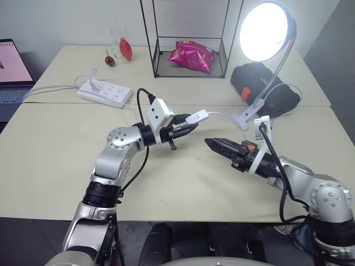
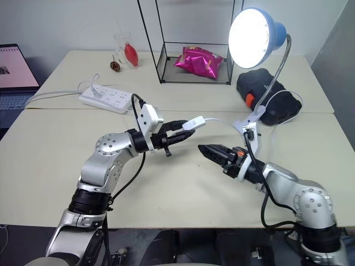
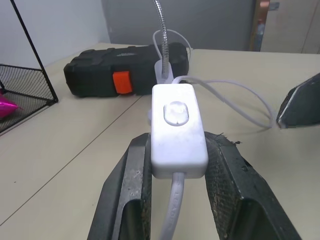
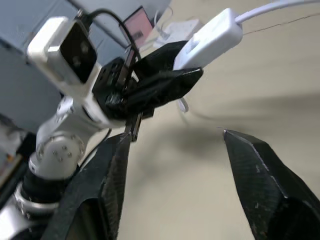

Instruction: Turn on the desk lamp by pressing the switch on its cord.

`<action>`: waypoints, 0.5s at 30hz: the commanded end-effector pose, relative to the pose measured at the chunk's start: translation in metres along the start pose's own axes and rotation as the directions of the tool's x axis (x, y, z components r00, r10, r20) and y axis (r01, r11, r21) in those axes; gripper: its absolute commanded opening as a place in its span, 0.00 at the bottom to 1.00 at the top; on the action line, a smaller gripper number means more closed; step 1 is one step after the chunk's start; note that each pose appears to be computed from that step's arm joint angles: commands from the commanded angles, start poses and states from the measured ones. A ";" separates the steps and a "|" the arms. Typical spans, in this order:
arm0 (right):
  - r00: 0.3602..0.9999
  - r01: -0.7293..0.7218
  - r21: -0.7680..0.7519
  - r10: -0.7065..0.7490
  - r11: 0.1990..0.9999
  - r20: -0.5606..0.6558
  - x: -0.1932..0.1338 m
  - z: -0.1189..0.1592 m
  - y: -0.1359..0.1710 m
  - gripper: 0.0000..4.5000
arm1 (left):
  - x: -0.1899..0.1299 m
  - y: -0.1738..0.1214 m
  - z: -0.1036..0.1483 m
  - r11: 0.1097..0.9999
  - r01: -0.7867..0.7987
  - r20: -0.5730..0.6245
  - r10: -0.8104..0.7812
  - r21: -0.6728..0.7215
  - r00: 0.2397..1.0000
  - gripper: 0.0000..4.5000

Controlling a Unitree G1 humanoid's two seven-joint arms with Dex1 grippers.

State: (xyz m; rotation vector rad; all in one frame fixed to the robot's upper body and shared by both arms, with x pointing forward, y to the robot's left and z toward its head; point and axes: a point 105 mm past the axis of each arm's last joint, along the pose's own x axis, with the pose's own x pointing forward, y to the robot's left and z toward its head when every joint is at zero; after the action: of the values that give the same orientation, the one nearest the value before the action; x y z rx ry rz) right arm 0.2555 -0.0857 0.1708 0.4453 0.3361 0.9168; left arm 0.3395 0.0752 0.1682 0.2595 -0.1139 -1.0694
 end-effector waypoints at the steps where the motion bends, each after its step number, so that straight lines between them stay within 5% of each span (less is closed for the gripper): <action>1: 0.996 -0.068 -0.208 0.054 0.976 -0.071 -0.009 0.006 0.015 0.91 | -0.003 0.003 0.001 0.998 -0.012 -0.007 0.013 0.056 1.000 0.25; 4: 0.993 -0.072 -0.330 0.037 0.941 -0.112 -0.018 0.015 0.013 1.00 | -0.003 0.006 -0.007 0.998 -0.027 -0.037 0.029 0.063 0.999 0.25; 10: 0.982 -0.029 -0.587 -0.086 0.809 -0.168 -0.026 0.034 -0.008 1.00 | 0.000 0.008 -0.032 0.998 -0.033 -0.104 0.039 0.053 0.994 0.25; 15: 0.974 -0.022 -0.658 -0.133 0.752 -0.185 -0.025 0.036 -0.025 1.00 | 0.002 0.000 -0.051 0.997 0.013 -0.156 -0.001 0.075 0.988 0.25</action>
State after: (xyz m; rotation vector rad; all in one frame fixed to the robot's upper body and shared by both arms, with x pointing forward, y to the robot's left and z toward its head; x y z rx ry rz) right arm 0.2726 -0.1277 0.1845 -0.2841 0.2506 0.9518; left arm 0.3529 0.0830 0.1180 0.3806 0.0123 -1.0386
